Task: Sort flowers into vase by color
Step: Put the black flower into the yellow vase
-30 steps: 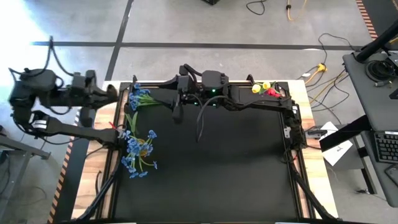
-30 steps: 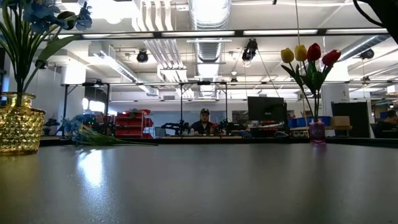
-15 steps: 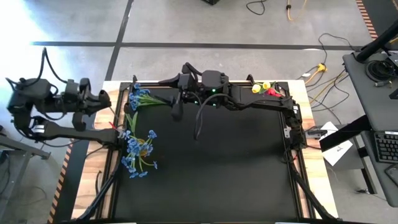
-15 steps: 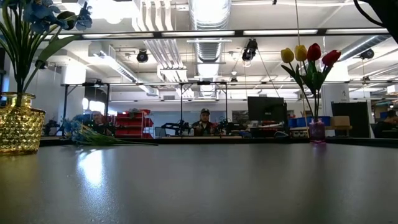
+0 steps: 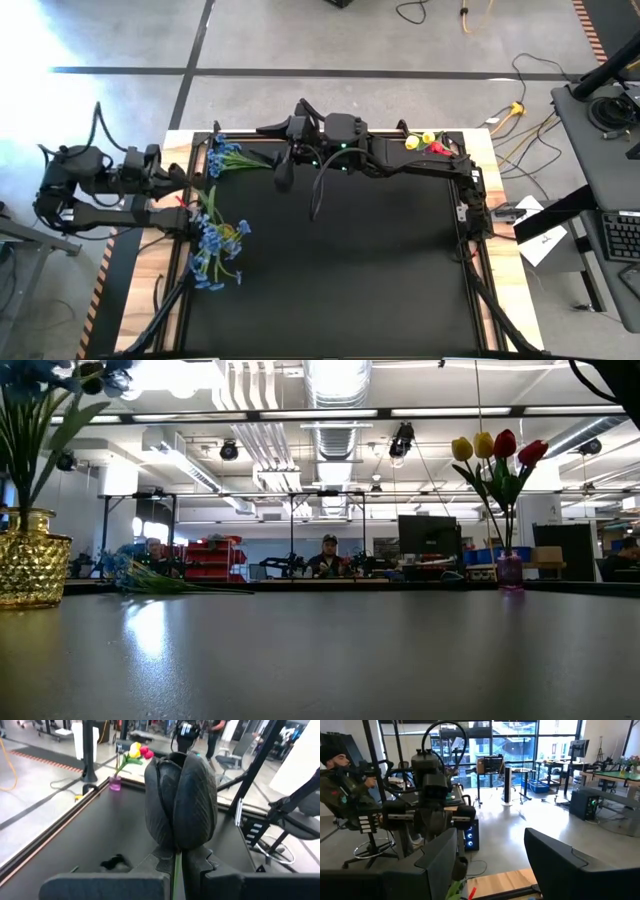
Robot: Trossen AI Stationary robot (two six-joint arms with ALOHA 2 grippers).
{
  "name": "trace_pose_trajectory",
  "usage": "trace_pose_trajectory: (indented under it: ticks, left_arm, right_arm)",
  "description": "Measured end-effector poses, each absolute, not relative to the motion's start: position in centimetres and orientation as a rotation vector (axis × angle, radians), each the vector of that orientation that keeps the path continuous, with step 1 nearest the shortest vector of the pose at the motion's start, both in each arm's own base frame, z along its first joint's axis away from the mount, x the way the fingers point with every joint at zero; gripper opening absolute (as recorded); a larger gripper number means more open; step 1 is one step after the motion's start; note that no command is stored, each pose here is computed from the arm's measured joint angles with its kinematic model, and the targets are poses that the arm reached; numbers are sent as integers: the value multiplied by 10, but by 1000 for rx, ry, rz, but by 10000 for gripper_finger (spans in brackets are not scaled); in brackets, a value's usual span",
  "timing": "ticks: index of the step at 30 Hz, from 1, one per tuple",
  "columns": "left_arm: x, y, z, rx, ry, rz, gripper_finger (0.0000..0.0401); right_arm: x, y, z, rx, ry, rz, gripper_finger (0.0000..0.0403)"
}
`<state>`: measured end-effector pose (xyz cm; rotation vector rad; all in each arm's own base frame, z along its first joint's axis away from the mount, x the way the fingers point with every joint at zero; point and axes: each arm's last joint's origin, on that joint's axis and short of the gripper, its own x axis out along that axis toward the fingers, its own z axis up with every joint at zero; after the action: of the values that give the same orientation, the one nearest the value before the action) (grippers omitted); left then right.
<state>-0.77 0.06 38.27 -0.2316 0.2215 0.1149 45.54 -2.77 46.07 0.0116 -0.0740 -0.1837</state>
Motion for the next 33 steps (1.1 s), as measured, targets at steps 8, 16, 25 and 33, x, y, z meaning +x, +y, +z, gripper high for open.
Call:
trace_pose_trajectory:
  ticks: [8,16,25,33]
  left_arm:
    - [-23,0,391,-202,158,104,0]
    - [-15,0,388,-186,223,108,0]
    - [-9,0,399,-143,244,82,0]
    - [-5,0,417,-93,322,80,0]
  right_arm:
    - [455,-29,461,23,-76,-213,226]
    - [455,-30,461,33,-78,-216,226]
    - [455,-31,461,38,-79,-221,226]
    - [455,-32,461,38,-79,-227,226]
